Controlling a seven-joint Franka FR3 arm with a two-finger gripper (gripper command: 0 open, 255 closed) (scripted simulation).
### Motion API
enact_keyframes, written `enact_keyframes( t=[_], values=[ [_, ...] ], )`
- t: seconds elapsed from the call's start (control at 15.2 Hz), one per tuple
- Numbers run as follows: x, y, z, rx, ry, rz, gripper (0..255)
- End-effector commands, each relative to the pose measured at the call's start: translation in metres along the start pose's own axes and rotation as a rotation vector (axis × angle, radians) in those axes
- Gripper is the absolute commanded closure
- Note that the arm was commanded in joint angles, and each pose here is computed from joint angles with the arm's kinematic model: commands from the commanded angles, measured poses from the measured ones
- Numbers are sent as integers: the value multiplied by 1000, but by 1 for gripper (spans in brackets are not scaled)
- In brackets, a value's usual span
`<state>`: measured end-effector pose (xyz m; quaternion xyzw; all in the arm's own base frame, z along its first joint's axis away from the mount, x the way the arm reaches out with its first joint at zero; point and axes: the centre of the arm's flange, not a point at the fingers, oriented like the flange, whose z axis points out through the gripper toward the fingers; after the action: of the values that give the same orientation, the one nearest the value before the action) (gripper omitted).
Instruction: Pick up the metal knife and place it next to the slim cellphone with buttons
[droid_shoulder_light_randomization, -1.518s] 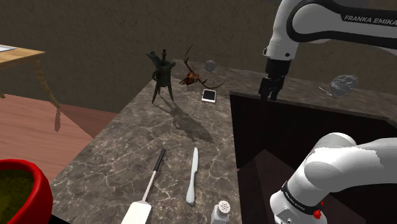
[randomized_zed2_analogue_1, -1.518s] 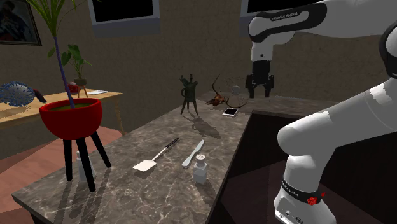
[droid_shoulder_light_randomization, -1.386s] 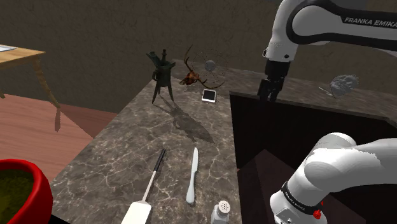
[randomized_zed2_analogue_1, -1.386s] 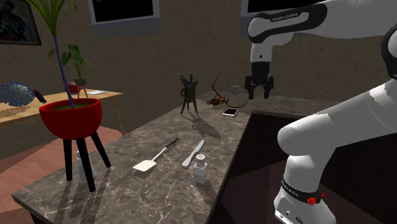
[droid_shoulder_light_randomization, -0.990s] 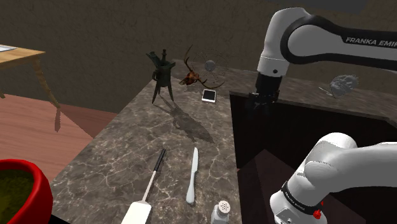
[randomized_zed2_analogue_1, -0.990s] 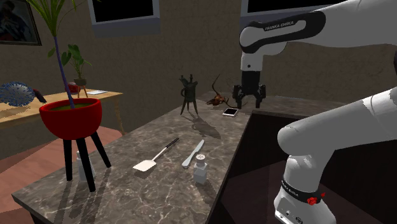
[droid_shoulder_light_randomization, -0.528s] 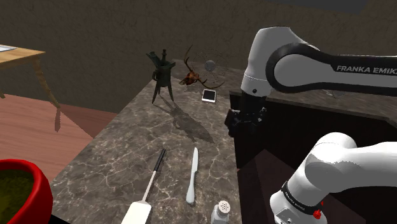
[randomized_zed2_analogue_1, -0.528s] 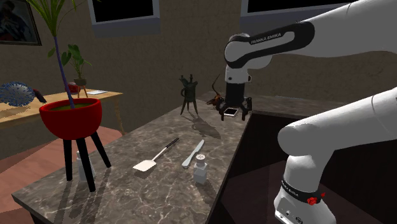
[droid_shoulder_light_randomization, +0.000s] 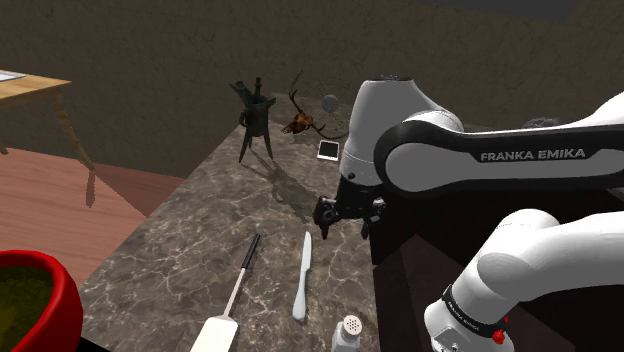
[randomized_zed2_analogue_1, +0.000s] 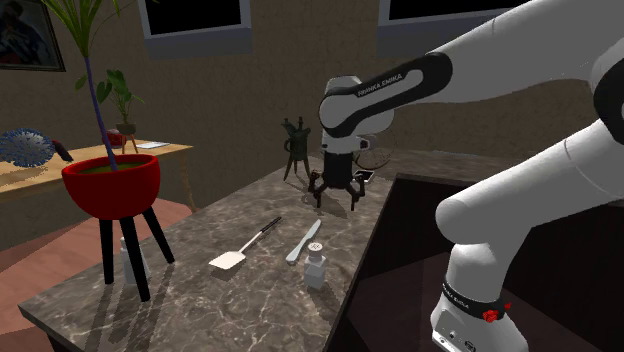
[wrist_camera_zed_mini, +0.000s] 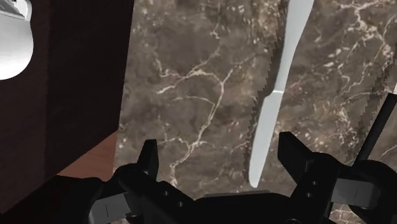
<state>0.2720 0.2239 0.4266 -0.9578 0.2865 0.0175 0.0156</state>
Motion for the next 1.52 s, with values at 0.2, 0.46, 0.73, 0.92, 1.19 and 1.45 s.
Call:
enact_keyframes(
  t=[0.2,0.46,0.73,0.92,1.19,1.45],
  values=[
    [-7,-58,38,7,32,151,0],
    [-8,-74,59,9,41,194,0],
    [-7,-74,80,9,41,194,0],
    [-6,-74,88,9,41,194,0],
    [-6,-74,89,9,41,194,0],
    [-6,-74,88,9,41,194,255]
  ],
)
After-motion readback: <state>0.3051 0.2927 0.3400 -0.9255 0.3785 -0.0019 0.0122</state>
